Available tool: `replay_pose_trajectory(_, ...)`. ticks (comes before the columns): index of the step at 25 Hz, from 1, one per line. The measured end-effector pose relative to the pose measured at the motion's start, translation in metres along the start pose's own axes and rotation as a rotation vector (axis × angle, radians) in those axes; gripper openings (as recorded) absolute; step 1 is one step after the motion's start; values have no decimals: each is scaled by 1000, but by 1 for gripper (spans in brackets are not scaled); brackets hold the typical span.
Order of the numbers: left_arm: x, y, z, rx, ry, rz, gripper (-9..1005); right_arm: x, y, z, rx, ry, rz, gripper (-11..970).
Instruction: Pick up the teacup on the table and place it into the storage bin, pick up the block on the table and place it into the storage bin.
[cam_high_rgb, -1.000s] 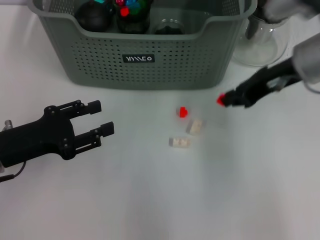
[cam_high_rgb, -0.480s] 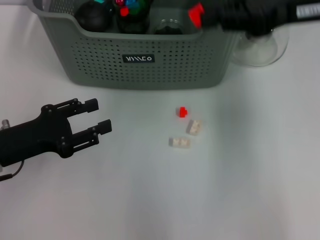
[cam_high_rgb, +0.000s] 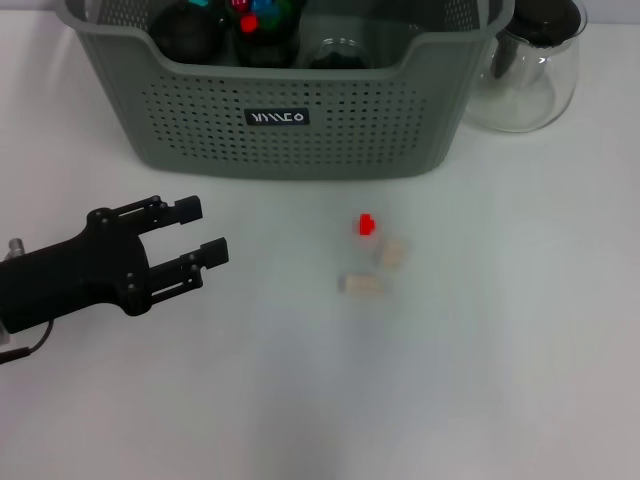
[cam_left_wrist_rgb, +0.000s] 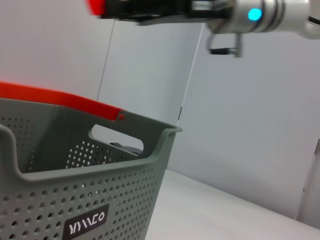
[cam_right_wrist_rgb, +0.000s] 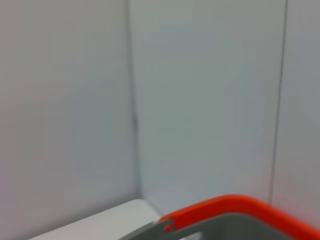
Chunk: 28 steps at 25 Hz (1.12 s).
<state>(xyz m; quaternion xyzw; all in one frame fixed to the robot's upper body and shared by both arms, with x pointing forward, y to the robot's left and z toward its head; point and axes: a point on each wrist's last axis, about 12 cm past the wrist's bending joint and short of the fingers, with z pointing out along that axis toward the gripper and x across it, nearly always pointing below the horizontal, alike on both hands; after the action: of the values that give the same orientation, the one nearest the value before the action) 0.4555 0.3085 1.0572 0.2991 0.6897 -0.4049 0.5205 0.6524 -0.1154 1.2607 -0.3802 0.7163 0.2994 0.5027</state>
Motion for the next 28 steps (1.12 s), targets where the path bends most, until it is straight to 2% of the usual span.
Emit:
replay_pose_trajectory(4,-1,1,1,4,0,1,632,-14,-4,41,71,30,-11,128)
replay_pose_trajectory(8,-1,1,1,5,0,0,633,-15,-11,68,144,103,8,142)
replay_pose_trajectory(12,-1,1,1,2,-2,2,633,-9,-11,78,183,169,-51,155)
replay_pose_trajectory(15,0,1,2,-1,-2,-1,633,-4,-9,76,189,173,-87,165)
replay_pose_trajectory(17,0,1,2,0,-3,-2,633,-5,-7,68,179,139,-83,172)
replay_pose_trajectory(20,0,1,2,-1,-2,-1,633,-13,-5,42,152,32,-48,416)
replay_pose_trajectory(22,0,1,2,-1,-2,0,632,-13,-1,17,114,-48,-16,487)
replay_pose_trajectory(25,1,1,1,-4,0,1,632,1,9,-26,15,-121,-4,593)
replay_pose_trajectory(28,2,1,-1,-9,-1,5,632,17,25,-65,-90,-114,-36,693)
